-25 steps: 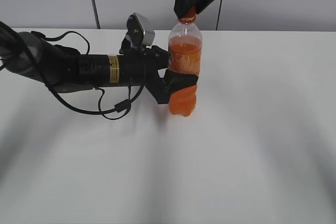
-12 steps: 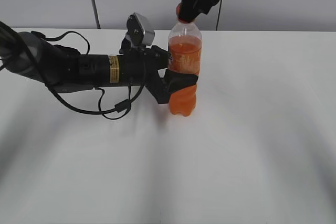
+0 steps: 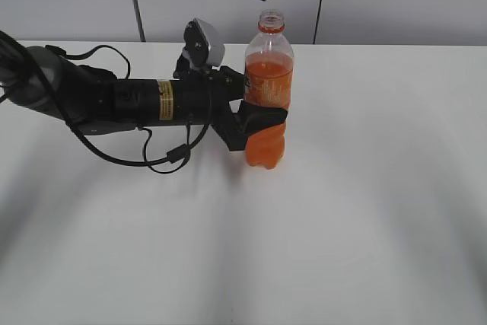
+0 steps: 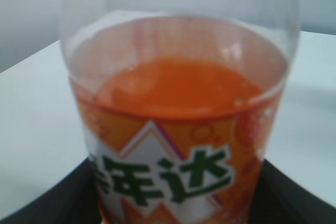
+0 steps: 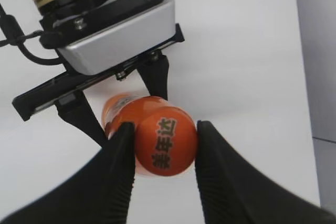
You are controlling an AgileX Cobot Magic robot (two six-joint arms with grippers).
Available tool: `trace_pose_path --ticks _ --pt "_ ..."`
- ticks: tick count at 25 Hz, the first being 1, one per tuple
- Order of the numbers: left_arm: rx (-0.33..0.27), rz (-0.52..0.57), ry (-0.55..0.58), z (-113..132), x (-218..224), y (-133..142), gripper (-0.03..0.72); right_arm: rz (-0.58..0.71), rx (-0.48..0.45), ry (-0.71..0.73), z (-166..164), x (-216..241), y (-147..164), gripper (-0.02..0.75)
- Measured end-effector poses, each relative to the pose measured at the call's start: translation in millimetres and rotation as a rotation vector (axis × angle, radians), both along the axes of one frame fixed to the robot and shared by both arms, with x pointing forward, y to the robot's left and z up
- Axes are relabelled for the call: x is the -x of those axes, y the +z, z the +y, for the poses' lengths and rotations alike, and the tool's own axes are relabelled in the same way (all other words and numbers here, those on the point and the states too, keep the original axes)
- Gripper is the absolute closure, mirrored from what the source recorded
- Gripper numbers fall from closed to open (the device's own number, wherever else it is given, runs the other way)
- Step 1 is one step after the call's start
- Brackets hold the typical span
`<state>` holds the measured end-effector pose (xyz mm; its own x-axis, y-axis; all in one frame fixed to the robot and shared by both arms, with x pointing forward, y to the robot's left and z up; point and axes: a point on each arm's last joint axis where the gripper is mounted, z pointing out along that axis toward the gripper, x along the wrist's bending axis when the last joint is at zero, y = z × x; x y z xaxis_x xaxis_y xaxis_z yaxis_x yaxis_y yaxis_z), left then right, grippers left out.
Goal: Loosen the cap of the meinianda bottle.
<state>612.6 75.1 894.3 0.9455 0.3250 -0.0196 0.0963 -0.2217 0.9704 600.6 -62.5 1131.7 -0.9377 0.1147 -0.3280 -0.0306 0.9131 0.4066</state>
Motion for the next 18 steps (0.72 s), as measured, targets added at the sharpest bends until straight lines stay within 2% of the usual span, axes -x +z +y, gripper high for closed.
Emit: trace_pose_path --ticks 3,8,10,13,18 --pt "0.0 0.0 0.0 0.0 0.0 0.0 0.249 0.014 -0.085 -0.145 -4.2 5.4 20.7 0.469" --pt "0.0 0.0 0.0 0.0 0.0 0.0 0.249 0.046 -0.195 -0.625 -22.4 3.2 37.7 0.469" --pt "0.0 0.0 0.0 0.0 0.0 0.0 0.249 0.022 -0.212 -0.768 -32.9 -1.2 40.4 0.469" --pt "0.0 0.0 0.0 0.0 0.0 0.0 0.249 0.044 -0.27 -0.888 -48.6 -6.7 44.2 0.469" --pt "-0.001 0.0 0.001 0.0 -0.1 -0.1 0.249 0.124 -0.359 -1.004 -87.1 -21.9 45.6 0.469"
